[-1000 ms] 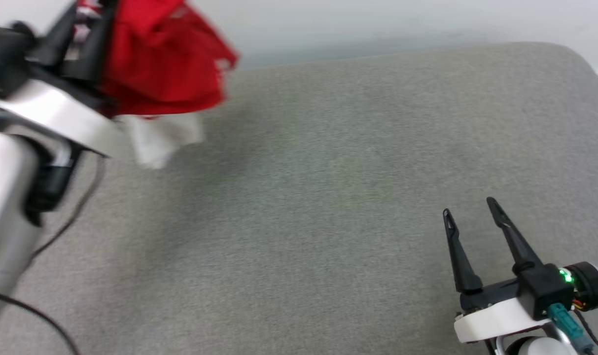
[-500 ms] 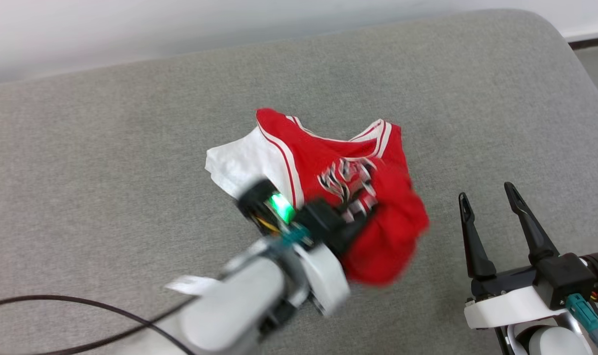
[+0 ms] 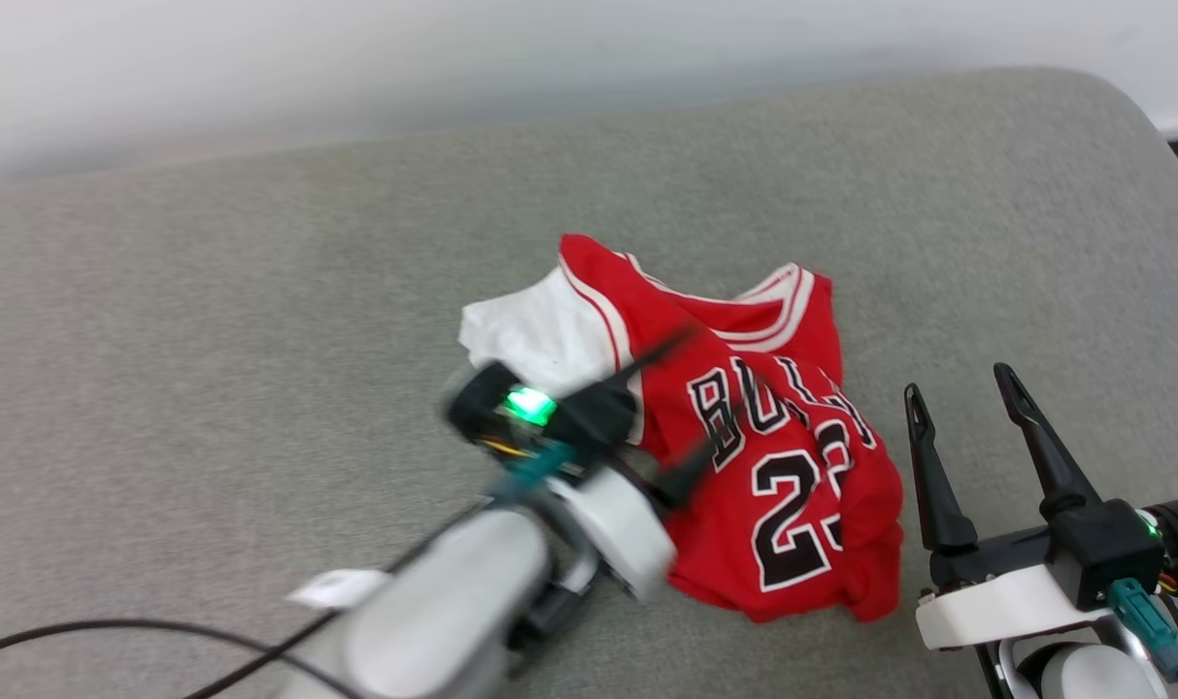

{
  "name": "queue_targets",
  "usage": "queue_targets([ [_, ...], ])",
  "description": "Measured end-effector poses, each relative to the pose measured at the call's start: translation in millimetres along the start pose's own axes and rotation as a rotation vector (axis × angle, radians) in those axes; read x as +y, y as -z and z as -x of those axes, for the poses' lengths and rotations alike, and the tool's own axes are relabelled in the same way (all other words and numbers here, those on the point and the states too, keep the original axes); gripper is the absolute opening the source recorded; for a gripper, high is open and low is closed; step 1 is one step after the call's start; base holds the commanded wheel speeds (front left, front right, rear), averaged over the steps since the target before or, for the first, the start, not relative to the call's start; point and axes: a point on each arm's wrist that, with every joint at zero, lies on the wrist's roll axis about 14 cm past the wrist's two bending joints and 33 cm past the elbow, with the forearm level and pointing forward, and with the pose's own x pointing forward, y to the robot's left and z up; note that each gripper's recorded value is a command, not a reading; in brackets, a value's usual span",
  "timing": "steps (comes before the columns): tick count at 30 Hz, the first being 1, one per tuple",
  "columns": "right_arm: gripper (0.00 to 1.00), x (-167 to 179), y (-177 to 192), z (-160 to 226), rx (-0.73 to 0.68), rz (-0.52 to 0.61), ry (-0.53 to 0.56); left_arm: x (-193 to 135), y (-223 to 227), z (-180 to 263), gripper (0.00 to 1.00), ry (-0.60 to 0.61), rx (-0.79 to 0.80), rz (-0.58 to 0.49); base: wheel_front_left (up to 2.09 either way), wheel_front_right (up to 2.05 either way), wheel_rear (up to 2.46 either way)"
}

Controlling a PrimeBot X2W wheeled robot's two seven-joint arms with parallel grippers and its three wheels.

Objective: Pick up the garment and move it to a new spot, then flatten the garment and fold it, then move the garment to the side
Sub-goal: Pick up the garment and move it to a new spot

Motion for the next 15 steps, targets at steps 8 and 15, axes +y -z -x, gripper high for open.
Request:
queue_targets([
  [8, 1.00, 13, -25, -6, -0.078, 0.014, -0.040, 99, -79, 72, 1.00, -0.402, -0.214, -0.067, 0.00, 0.00, 0.00],
  [15, 1.00, 19, -47, -11, -0.147, -0.006, -0.057, 146, -96, 159, 1.00, -0.694, -0.258, -0.150, 0.00, 0.00, 0.00],
])
